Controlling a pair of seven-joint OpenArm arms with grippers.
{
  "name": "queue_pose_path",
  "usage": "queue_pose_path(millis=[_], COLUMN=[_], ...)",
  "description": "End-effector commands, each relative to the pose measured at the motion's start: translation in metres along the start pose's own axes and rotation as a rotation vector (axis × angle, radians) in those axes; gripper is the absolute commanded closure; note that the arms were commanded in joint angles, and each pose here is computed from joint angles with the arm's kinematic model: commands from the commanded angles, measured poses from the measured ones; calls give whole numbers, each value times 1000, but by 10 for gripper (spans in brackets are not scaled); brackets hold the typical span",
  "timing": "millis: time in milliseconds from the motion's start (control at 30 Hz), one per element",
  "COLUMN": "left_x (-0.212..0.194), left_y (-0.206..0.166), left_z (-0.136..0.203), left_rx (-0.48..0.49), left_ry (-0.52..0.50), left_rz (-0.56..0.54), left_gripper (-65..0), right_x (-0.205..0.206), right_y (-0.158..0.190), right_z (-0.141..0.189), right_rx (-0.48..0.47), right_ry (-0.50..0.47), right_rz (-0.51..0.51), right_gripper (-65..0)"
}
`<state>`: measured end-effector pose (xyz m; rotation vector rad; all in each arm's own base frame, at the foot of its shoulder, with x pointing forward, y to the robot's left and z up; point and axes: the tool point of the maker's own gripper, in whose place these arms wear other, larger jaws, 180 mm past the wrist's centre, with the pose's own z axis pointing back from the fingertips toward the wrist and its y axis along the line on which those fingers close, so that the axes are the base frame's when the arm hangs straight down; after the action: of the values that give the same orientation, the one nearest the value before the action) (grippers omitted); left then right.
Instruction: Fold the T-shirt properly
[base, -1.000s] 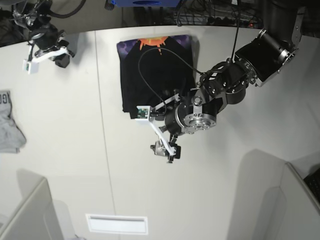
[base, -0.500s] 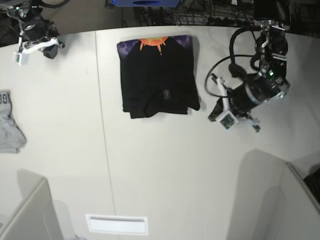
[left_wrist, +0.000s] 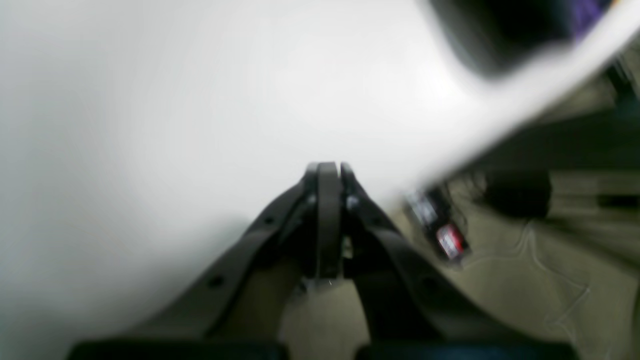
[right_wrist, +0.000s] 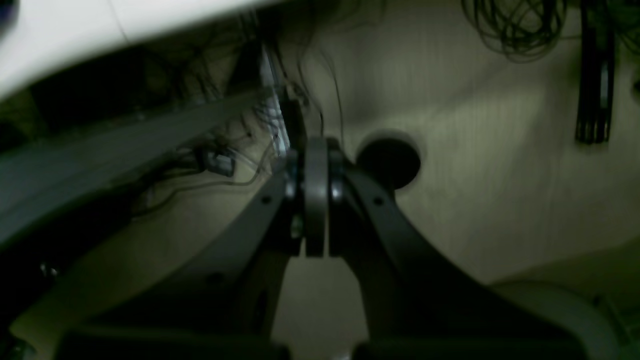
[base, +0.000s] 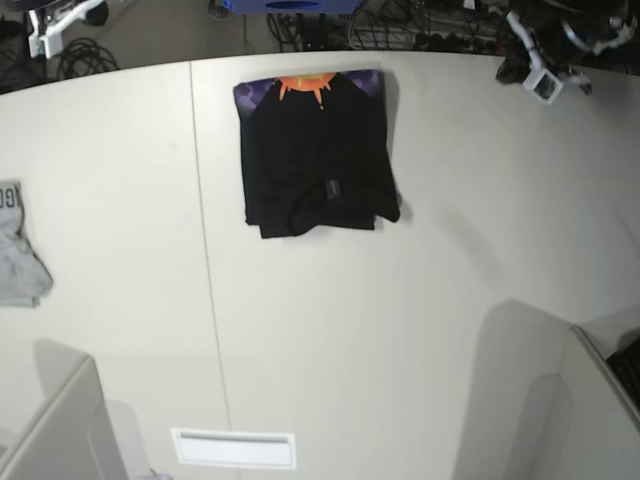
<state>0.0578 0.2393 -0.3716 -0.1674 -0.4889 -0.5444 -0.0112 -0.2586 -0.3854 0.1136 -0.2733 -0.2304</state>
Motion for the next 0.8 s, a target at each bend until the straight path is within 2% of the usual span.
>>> queue_pose_path(millis=[0, 67, 200, 300, 367, 500, 600, 667, 767], left_x=[-14, -55, -125, -157, -179, -200, -202, -198, -189], left_y=[-10, -30, -57, -78, -94, -120, -124, -126, -119], left_z=[8, 16, 13, -21, -41, -86, -125, -152, -172], left_rx=[-14, -11, 27, 2, -31, -82, -75, -71, -69], left_ry=[36, 150, 293, 300, 312, 255, 162, 110, 68], left_rz=[-18, -12, 100, 196, 265, 436, 597, 716, 795], left_gripper=[0, 0, 0, 0, 0, 0, 0, 0, 0], right_x=[-17, -43, -95, -124, -141, -164, -186, -203, -221], right_y=[7, 14, 36, 45, 49, 57, 65, 74, 85], right_z=[1, -5, -42, -81, -101, -136, -157, -176, -203], right_rx=[29, 59, 101, 113, 130, 163, 193, 202, 186], right_ry=[52, 142, 327, 436, 471, 490, 506, 503, 484], right_rz=[4, 28, 196, 310, 328, 369, 361, 332, 261], right_gripper=[0, 0, 0, 0, 0, 0, 0, 0, 0])
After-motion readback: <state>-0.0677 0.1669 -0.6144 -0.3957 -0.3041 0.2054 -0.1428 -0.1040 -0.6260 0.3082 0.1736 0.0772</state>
